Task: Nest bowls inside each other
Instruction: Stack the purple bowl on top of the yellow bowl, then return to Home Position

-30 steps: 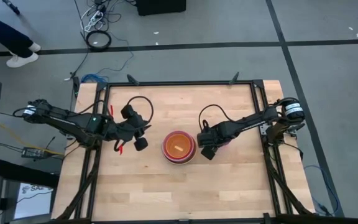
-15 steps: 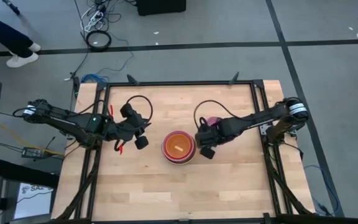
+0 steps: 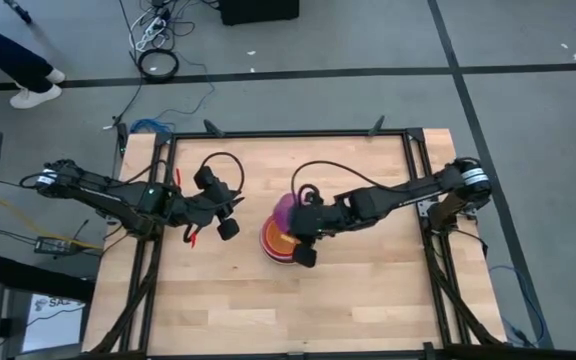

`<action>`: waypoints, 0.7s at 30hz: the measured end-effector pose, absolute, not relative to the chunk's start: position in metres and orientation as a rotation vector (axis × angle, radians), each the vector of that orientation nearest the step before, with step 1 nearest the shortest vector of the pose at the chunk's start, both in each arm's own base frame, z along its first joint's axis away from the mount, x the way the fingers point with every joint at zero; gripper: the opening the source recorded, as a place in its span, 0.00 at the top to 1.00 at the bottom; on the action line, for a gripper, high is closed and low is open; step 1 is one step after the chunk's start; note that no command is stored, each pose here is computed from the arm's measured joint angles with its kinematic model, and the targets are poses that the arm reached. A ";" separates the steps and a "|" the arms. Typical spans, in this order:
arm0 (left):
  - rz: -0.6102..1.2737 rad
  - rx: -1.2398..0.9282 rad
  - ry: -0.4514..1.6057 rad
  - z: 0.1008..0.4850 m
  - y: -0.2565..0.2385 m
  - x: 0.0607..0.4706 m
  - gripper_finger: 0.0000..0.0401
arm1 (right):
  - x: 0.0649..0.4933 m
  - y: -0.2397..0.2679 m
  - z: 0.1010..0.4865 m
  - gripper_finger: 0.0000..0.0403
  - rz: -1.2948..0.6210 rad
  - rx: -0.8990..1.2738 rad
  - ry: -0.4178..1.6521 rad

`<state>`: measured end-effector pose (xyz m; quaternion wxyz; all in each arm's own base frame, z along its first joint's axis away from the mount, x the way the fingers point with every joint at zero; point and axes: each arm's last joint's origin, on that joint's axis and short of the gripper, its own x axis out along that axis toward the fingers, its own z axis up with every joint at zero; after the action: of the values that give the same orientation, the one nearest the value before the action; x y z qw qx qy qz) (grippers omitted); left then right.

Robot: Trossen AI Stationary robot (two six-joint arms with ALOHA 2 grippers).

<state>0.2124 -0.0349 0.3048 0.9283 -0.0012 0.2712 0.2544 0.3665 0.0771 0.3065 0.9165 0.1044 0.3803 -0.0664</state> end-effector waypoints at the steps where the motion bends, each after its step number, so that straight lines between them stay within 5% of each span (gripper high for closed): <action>1: 0.521 -0.003 0.555 0.305 -0.035 0.212 0.80 | 0.368 0.076 0.303 1.00 -0.134 0.215 0.799; 9: 0.515 0.007 0.547 0.306 -0.035 0.213 0.80 | 0.385 0.077 0.277 0.97 -0.041 0.262 0.865; 21: 0.514 0.004 0.543 0.306 -0.035 0.213 0.81 | 0.382 0.079 0.267 0.72 -0.021 0.345 0.982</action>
<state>0.2134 -0.0352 0.3062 0.9309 0.0021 0.2654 0.2508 0.3824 0.0787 0.2669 0.8675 0.1649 0.4693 -0.0101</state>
